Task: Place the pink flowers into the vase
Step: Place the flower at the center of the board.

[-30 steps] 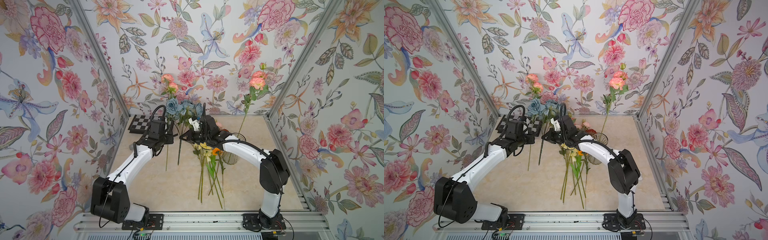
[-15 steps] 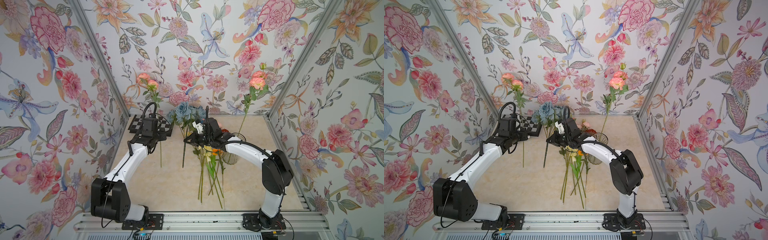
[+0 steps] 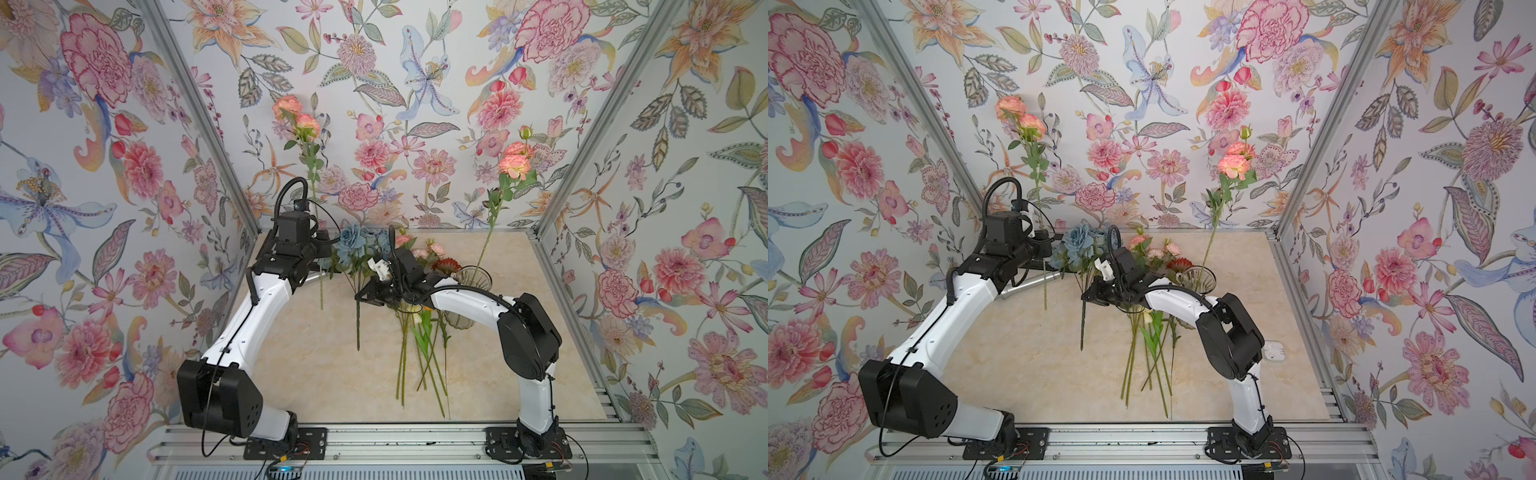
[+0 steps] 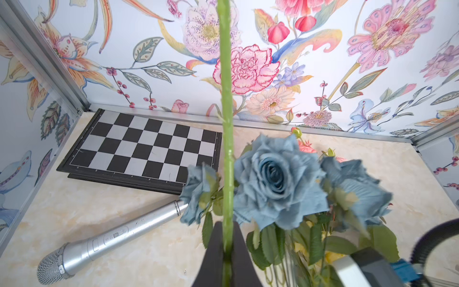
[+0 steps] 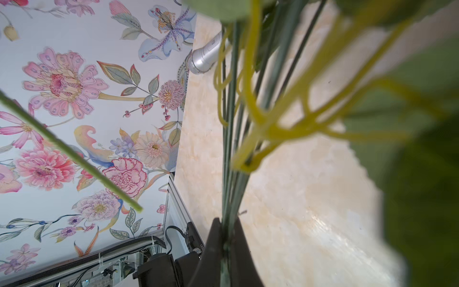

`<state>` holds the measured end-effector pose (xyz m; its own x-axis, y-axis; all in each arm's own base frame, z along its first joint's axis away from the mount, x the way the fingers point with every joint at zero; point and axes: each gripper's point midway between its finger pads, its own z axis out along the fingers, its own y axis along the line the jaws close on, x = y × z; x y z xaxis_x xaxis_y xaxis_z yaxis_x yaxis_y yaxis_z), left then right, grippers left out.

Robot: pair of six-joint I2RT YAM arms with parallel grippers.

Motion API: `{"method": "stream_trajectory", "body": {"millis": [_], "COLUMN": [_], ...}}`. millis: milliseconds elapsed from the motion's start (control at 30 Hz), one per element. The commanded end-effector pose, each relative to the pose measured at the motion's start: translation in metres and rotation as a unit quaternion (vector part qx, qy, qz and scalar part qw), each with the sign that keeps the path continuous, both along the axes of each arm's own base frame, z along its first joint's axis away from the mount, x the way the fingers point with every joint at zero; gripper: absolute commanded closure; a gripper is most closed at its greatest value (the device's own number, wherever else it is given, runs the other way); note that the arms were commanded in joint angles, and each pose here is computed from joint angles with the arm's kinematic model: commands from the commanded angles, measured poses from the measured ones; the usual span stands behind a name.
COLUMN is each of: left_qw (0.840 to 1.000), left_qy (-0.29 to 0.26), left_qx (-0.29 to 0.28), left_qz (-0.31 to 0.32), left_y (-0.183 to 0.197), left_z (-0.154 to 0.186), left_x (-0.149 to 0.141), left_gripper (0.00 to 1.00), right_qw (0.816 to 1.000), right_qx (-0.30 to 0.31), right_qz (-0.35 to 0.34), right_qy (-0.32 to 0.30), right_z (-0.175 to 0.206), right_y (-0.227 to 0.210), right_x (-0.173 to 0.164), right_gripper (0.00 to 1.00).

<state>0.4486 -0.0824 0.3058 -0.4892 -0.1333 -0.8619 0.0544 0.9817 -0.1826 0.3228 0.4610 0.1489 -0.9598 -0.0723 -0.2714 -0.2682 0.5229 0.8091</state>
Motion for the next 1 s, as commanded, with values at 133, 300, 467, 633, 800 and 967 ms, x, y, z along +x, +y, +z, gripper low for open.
{"method": "stream_trajectory", "body": {"millis": [133, 300, 467, 633, 800, 967], "left_qw": [0.999, 0.999, 0.999, 0.998, 0.998, 0.997], "left_qy": [-0.001, -0.006, -0.010, -0.012, -0.025, -0.037], "left_qx": [0.016, 0.018, 0.025, 0.033, 0.025, 0.017], "left_qz": [-0.030, -0.035, -0.039, -0.043, -0.052, -0.063], "left_y": [-0.003, -0.004, -0.003, -0.003, -0.008, -0.014], "left_z": [0.016, 0.022, 0.025, 0.025, 0.029, 0.032], "left_x": [-0.015, -0.020, -0.021, -0.019, -0.013, -0.008], "left_gripper": [1.00, 1.00, 1.00, 1.00, 1.00, 1.00], "right_qw": [0.999, 0.999, 1.000, 1.000, 0.999, 0.998], "right_qx": [0.029, 0.023, 0.018, -0.002, -0.025, -0.050], "right_qz": [0.028, 0.031, 0.024, 0.016, 0.015, 0.015], "right_qy": [-0.019, -0.004, 0.005, 0.013, 0.026, 0.029], "right_z": [-0.011, -0.029, -0.034, -0.036, -0.039, -0.034], "right_y": [0.031, 0.040, 0.039, 0.031, 0.021, 0.004], "right_x": [0.004, -0.001, -0.002, -0.003, -0.009, -0.018], "right_gripper": [1.00, 0.99, 0.82, 0.64, 0.51, 0.40]}}
